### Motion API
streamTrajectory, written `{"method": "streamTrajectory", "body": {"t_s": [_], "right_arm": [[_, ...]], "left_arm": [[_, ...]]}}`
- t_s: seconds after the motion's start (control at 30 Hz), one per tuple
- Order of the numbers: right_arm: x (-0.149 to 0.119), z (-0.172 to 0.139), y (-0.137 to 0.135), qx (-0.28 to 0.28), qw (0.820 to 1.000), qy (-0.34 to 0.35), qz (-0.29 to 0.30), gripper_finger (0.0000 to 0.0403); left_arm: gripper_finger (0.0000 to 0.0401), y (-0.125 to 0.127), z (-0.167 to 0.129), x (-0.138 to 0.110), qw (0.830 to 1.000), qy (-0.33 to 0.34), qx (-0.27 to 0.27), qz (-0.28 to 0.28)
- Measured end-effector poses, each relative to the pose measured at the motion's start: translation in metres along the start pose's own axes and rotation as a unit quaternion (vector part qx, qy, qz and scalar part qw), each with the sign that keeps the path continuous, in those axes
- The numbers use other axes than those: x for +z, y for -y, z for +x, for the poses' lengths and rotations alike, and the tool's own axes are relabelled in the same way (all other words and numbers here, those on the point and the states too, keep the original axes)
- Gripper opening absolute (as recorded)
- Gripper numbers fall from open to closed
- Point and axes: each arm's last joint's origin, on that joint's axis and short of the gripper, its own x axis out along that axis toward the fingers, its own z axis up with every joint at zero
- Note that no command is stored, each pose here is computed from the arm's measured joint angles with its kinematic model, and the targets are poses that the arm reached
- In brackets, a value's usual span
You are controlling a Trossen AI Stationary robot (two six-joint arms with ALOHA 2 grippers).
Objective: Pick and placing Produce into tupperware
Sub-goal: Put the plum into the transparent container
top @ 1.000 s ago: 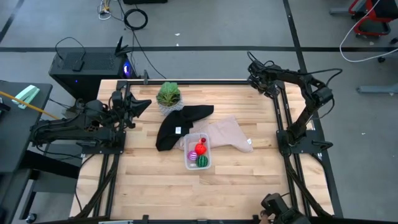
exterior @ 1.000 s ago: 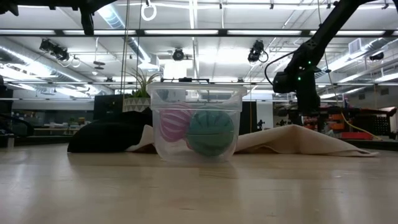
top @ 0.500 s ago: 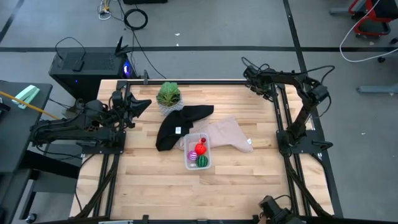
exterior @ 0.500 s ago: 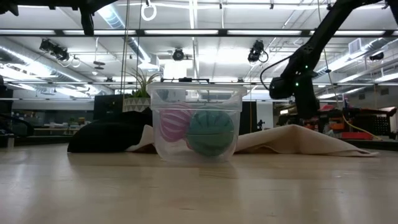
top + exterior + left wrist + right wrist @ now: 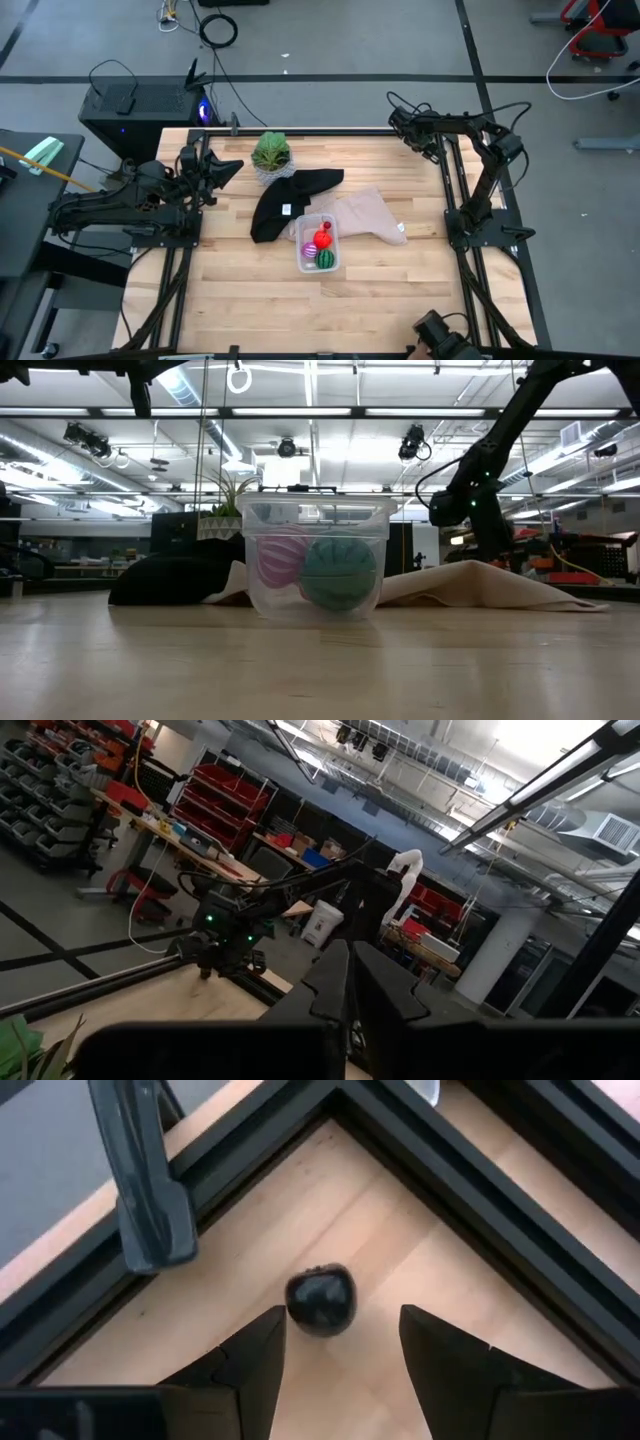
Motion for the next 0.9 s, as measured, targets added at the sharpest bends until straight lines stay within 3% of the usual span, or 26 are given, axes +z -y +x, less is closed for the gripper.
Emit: {"method": "streamTrajectory", "body": {"t_s": [0.47, 0.9], "right_arm": [[-0.0005, 0.0022, -0.0011, -0.004, 1.0, 0.018, 0.011, 0.0193], [-0.0007, 0.0022, -0.0009, -0.005, 1.0, 0.016, 0.007, 0.012]], "left_arm": [[0.0016, 0.0, 0.0, 0.0, 1.0, 0.0, 0.0, 0.0], [0.0028, 0.0, 0.0, -0.0001, 1.0, 0.0, 0.0, 0.0]]}}
